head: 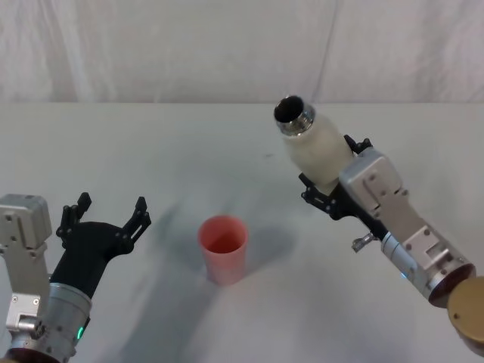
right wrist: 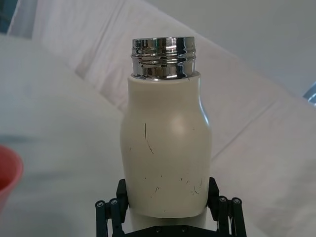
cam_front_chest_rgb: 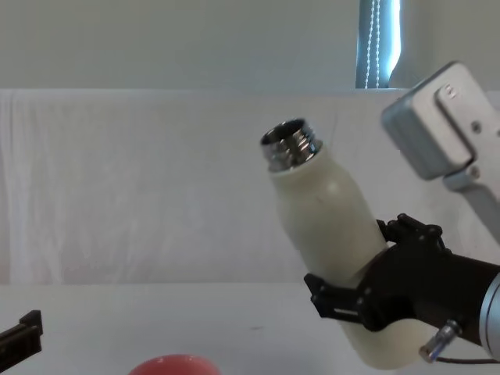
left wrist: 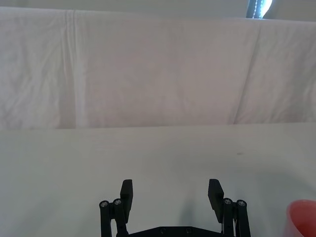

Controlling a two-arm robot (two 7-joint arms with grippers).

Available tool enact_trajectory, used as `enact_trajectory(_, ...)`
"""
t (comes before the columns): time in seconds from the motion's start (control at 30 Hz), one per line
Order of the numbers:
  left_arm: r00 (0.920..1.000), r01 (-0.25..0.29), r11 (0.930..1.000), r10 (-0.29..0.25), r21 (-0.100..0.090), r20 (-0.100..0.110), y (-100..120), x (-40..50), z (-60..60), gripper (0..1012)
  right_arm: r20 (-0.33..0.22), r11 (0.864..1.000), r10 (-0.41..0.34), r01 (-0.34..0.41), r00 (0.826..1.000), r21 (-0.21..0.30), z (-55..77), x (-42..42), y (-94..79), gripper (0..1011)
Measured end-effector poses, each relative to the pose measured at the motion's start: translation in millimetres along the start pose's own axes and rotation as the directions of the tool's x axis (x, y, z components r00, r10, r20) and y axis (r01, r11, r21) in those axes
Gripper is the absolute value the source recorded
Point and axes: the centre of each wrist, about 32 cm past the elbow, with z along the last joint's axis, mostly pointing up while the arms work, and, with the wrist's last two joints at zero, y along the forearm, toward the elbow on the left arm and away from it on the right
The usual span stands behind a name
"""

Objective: Grasp the thermos with one hand and pour water into the cup lid.

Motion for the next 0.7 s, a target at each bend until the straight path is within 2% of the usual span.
enact_trajectory(0.07,1.0,0.0,1.0,0.0,0.0,0.0,0.0,0.0,0.0,1001,0.055,1.0,0.001,0.0,0.999,-0.008,-0.4,-1.1,0.0,959)
enact_trajectory(0.1,1.0,0.0,1.0,0.0,0.0,0.0,0.0,0.0,0.0,1001,0.055,1.0,0.001,0.0,0.999,-0.008,-0.4,-1.1,0.0,959)
enact_trajectory(0.27,1.0,0.0,1.0,0.0,0.0,0.0,0.0,0.0,0.0,1001,0.148,1.0,-0.001,0.003,0.989,-0.016,-0.7,-3.0,0.3,959)
enact_trajectory(0.33,1.0,0.0,1.0,0.0,0.0,0.0,0.0,0.0,0.0,1001,0.158,1.0,-0.001,0.004,0.987,-0.017,-0.7,-3.2,0.3,960)
enact_trajectory(0.43,1.0,0.0,1.0,0.0,0.0,0.0,0.0,0.0,0.0,1001,0.214,1.0,-0.002,0.005,0.977,-0.014,-0.8,-4.3,0.3,960)
enact_trajectory(0.7,1.0,0.0,1.0,0.0,0.0,0.0,0.0,0.0,0.0,1001,0.313,1.0,0.0,0.0,0.95,0.0,-1.5,-6.5,-0.2,959)
